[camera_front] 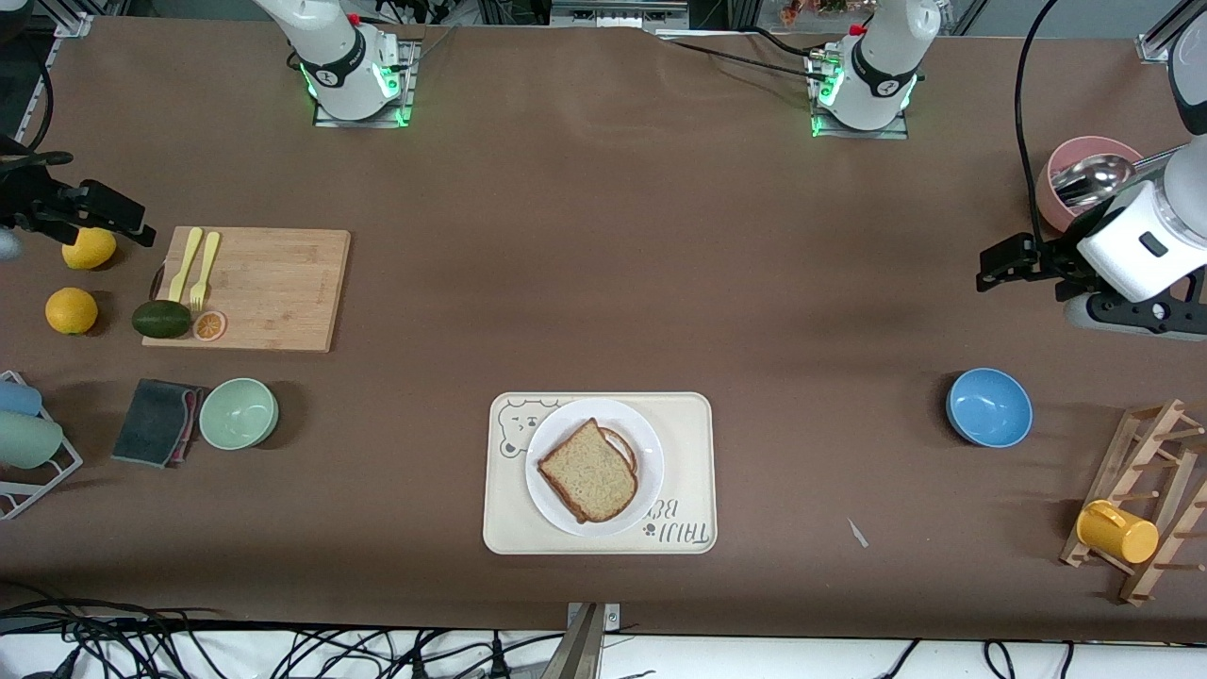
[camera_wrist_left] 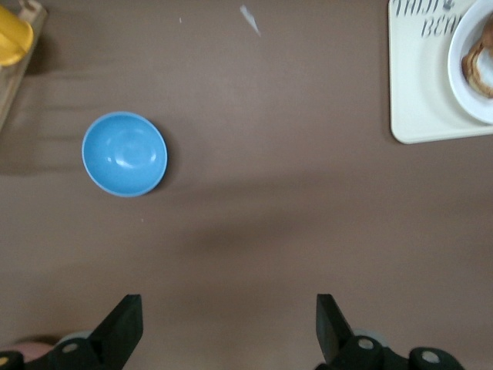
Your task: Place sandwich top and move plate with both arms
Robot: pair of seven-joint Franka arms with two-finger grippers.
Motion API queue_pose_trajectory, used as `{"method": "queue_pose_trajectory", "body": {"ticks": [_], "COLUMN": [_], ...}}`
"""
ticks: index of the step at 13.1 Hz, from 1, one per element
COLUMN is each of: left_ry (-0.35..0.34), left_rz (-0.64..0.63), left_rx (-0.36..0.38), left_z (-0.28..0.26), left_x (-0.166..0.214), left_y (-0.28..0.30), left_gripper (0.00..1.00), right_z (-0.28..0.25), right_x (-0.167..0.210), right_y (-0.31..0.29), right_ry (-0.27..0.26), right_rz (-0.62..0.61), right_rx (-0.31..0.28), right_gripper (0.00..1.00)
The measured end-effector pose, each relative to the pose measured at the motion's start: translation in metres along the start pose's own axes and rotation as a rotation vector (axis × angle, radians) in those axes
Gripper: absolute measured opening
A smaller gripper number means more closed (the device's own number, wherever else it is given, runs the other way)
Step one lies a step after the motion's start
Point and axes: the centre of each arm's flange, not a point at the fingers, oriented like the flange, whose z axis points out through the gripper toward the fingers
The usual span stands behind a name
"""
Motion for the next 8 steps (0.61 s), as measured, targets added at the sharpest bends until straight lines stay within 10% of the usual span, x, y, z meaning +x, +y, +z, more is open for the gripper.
{"method": "queue_pose_trajectory", "body": {"ticks": [8], "left_ry": [0.057], "left_rz": [-0.055], "left_rx": [-0.001], "left_z": [-0.029], "left_x": [-0.017], "left_y": [-0.032], "left_gripper": [1.00], "right_z": [-0.003], "right_x": [0.003], "right_y": [0.000], "right_ry": [0.030], "right_rz": [0.000], "right_rx": [-0.001], "right_gripper": [1.00]}}
